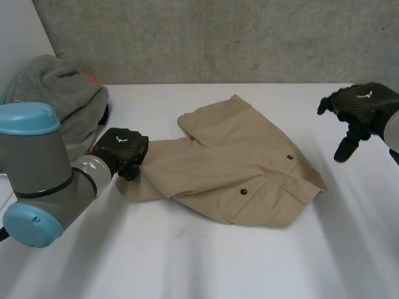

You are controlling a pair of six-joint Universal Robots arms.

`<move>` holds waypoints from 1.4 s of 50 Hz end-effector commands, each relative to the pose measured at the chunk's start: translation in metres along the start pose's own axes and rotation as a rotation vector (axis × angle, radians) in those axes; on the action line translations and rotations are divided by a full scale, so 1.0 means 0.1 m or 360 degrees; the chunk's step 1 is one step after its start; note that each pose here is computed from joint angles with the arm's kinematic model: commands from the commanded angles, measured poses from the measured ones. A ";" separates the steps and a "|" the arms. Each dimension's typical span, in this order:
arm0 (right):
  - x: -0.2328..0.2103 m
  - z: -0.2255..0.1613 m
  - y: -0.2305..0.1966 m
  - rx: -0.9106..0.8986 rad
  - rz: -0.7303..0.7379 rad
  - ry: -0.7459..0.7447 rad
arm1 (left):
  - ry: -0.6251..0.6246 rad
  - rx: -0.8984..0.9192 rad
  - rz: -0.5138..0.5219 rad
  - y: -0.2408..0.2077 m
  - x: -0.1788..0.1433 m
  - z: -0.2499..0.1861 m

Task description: Fold the laundry.

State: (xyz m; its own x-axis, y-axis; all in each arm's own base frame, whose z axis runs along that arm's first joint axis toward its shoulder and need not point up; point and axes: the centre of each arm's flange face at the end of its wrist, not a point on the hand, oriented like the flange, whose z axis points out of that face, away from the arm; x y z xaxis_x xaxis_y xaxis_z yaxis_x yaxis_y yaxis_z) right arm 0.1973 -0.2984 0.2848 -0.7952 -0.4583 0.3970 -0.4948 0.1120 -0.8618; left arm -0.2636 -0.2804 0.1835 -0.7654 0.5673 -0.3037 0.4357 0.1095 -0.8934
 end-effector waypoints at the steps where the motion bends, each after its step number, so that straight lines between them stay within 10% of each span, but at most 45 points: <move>1: 0.27 0.63 0.23 0.0059 0.0034 0.0177 | 0.0025 0.0013 0.0004 -0.05 0.05 -0.03; 21: -1.57 -0.52 0.52 -0.0236 0.0285 -0.0776 | -0.0008 0.0044 0.0007 -0.12 -0.02 0.02; 57: -1.85 0.44 1.04 0.0192 -0.0300 -0.0141 | 0.0014 0.0001 0.0002 -0.01 0.02 0.12; 70: -1.12 0.23 0.08 0.0489 -0.0231 0.0082 | 0.0009 0.0195 -0.0097 -0.49 -0.10 -0.18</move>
State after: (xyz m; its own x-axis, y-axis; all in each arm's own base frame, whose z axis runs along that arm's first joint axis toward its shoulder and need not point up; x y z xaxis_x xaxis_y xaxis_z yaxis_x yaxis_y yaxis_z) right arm 0.2997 -0.2605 0.1598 -0.6978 -0.4587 0.5501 -0.5507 -0.1474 -0.8216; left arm -0.2716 -0.2847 0.1983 -0.7628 0.5812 -0.2834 0.4049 0.0875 -0.9102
